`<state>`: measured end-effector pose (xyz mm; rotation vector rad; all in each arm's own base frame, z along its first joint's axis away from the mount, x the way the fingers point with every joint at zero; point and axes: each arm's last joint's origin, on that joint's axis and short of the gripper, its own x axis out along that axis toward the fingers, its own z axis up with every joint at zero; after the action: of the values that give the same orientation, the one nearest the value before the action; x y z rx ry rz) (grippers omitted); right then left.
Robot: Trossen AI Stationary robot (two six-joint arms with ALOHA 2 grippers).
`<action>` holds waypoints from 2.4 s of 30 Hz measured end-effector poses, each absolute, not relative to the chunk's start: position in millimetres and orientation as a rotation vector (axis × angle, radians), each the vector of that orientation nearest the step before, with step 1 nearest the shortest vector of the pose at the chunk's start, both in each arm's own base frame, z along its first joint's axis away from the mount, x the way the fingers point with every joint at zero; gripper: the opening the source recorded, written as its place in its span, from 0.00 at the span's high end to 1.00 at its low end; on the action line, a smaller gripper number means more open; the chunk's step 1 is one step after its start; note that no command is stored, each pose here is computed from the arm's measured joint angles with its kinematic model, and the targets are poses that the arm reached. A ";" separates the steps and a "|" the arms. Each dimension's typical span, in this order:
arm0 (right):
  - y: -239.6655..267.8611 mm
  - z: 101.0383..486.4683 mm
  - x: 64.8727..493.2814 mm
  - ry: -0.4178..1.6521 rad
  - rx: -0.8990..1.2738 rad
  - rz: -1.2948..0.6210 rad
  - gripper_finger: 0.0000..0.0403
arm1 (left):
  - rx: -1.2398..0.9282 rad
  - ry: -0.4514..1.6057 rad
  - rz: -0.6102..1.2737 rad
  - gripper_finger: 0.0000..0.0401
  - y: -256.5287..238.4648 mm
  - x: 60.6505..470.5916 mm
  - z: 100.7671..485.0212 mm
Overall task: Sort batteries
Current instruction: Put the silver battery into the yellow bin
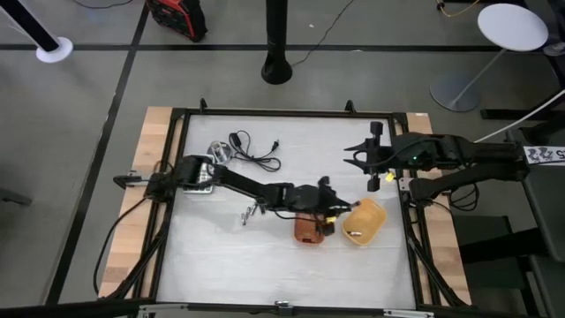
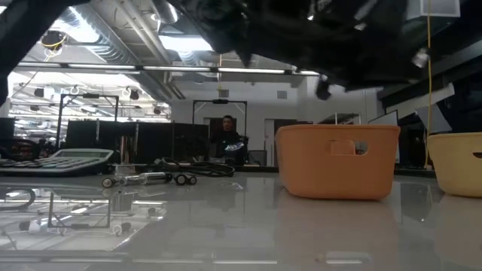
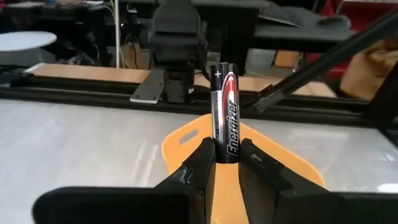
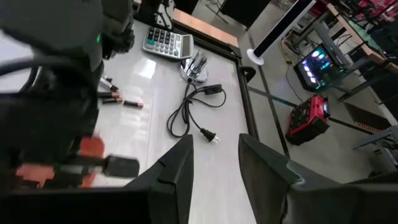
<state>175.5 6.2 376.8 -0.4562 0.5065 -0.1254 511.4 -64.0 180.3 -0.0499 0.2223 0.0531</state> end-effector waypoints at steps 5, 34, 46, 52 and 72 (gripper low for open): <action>6.3 375.1 176.2 0.523 -0.458 -0.121 0.70 | 0.013 0.220 -0.023 0.87 -73.0 531.8 166.6; 9.4 367.4 191.0 0.522 -0.368 -0.072 0.70 | 0.131 0.407 -0.060 0.68 -78.2 523.7 192.4; 16.1 322.5 263.5 0.572 -0.490 -0.012 0.70 | 0.037 0.945 0.007 0.74 -66.6 434.6 263.2; 19.8 295.3 303.3 0.565 -0.661 0.049 0.70 | 0.013 0.970 -0.003 0.74 -93.6 387.3 285.8; 19.1 215.0 421.1 0.612 -0.058 -0.198 0.70 | 0.019 0.870 0.545 0.73 -123.1 248.1 225.4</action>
<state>421.1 19.1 215.0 -0.0577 0.6116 -0.1983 248.1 -123.1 225.4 0.0195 0.8704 0.5450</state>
